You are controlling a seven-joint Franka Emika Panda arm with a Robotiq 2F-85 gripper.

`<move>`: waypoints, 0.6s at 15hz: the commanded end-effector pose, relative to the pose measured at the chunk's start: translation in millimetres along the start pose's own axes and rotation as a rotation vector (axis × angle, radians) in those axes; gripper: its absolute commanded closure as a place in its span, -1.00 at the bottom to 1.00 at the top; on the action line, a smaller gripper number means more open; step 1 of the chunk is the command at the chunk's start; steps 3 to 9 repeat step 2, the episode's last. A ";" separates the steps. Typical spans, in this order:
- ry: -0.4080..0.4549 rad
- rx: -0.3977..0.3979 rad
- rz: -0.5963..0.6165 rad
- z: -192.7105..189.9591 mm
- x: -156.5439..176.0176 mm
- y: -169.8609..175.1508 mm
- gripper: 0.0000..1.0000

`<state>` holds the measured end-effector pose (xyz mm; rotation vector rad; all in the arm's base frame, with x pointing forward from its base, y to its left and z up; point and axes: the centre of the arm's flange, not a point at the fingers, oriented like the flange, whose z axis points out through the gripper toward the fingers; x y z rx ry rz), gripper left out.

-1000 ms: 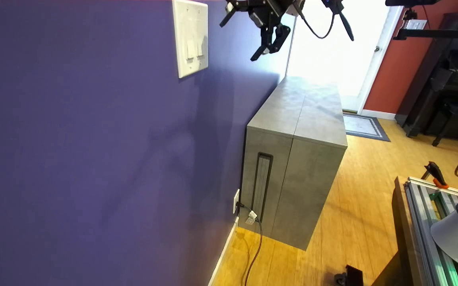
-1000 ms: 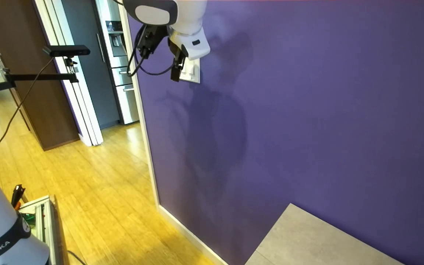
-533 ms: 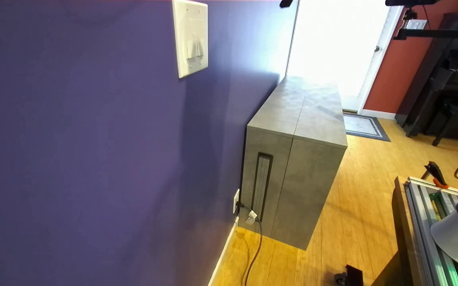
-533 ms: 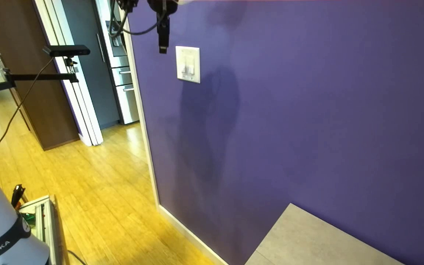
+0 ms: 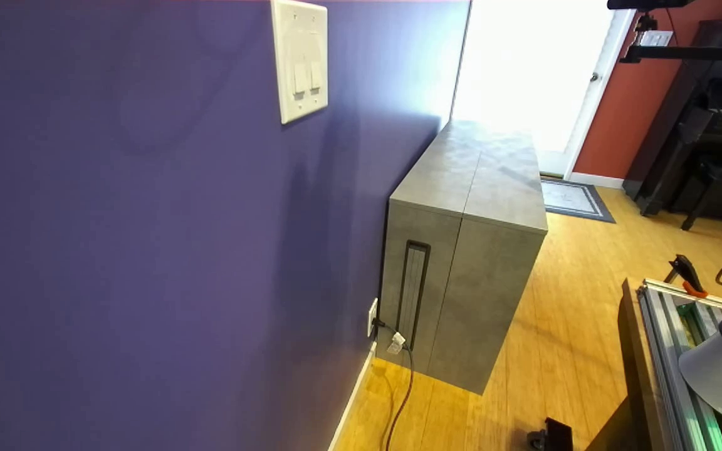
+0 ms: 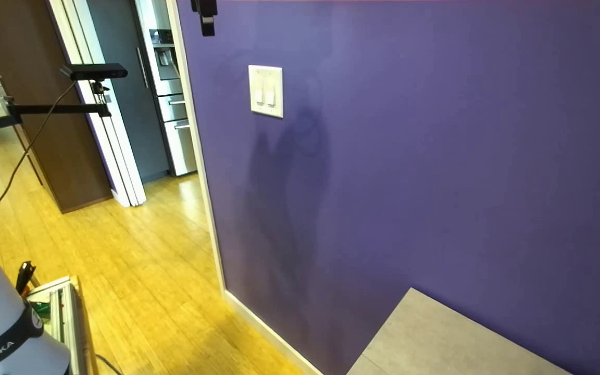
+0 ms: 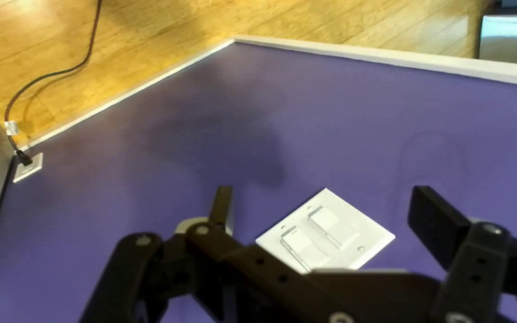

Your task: Flip the light switch on the right

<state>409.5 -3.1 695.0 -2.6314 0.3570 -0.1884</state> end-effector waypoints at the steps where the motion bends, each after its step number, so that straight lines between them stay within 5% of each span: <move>1: -0.005 0.002 -0.006 -3.8 -3.6 1.7 -1.00; 9: -0.006 0.003 -0.010 -5.7 -5.3 2.8 -1.00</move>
